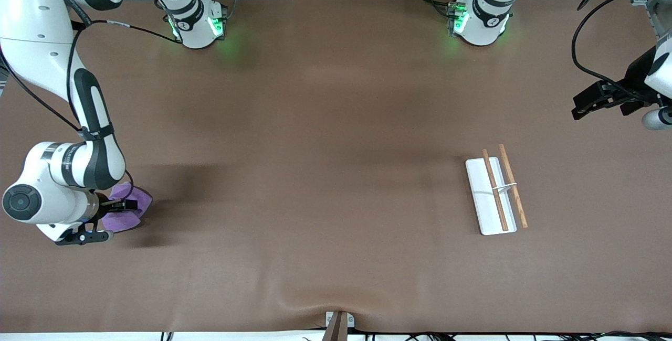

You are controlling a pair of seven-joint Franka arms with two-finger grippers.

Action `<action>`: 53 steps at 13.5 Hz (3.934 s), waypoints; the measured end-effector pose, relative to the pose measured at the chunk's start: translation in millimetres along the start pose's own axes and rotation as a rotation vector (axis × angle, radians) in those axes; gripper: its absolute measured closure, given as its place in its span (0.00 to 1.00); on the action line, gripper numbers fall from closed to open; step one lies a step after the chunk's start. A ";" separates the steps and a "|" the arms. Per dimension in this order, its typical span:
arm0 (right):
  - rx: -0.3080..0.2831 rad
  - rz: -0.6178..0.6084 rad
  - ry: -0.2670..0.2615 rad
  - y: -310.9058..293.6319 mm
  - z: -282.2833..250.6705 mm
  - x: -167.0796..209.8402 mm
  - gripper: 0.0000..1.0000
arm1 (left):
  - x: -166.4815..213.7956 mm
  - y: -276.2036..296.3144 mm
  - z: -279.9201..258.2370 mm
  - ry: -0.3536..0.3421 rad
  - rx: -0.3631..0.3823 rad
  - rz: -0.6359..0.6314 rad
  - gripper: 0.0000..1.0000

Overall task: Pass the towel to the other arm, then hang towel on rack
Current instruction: 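Lower the right gripper onto the purple towel and close it, then lift the towel with the right gripper while the left gripper approaches, then bring the towel toward the left gripper and grasp its edge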

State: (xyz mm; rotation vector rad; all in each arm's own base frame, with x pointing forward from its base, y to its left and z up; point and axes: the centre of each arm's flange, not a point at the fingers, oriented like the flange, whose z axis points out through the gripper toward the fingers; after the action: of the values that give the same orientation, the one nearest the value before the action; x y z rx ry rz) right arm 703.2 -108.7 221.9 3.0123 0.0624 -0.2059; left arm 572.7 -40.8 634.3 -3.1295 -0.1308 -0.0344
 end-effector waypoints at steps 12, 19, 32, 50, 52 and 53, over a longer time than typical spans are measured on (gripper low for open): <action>0.012 0.107 0.052 21.3 -5.2 8.4 0.98 | -5.5 2.8 2.7 -0.032 0.004 0.004 0.00; 0.025 0.078 0.243 2.0 -162.8 3.6 0.98 | -0.6 13.9 9.4 -0.023 -0.005 0.023 0.00; 0.196 -0.108 0.282 -273.4 -294.5 -56.9 0.98 | 37.8 209.1 147.7 -0.075 -0.259 -0.355 0.00; 0.459 0.162 0.344 -531.7 -289.2 -135.3 0.98 | -35.1 399.2 203.7 -0.196 -0.263 -1.078 0.22; 0.459 0.164 0.344 -531.0 -289.1 -134.7 0.98 | -33.8 396.6 208.9 -0.200 -0.248 -1.085 0.22; 0.459 0.165 0.344 -531.0 -289.3 -134.7 0.98 | -32.2 394.8 212.6 -0.202 -0.242 -1.091 0.27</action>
State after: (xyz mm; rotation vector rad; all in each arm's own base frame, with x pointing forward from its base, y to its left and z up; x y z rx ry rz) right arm 582.1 449.3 462.2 3.4463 -0.2331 0.3662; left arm 578.3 -434.8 417.7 -2.8019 -1.8757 0.2690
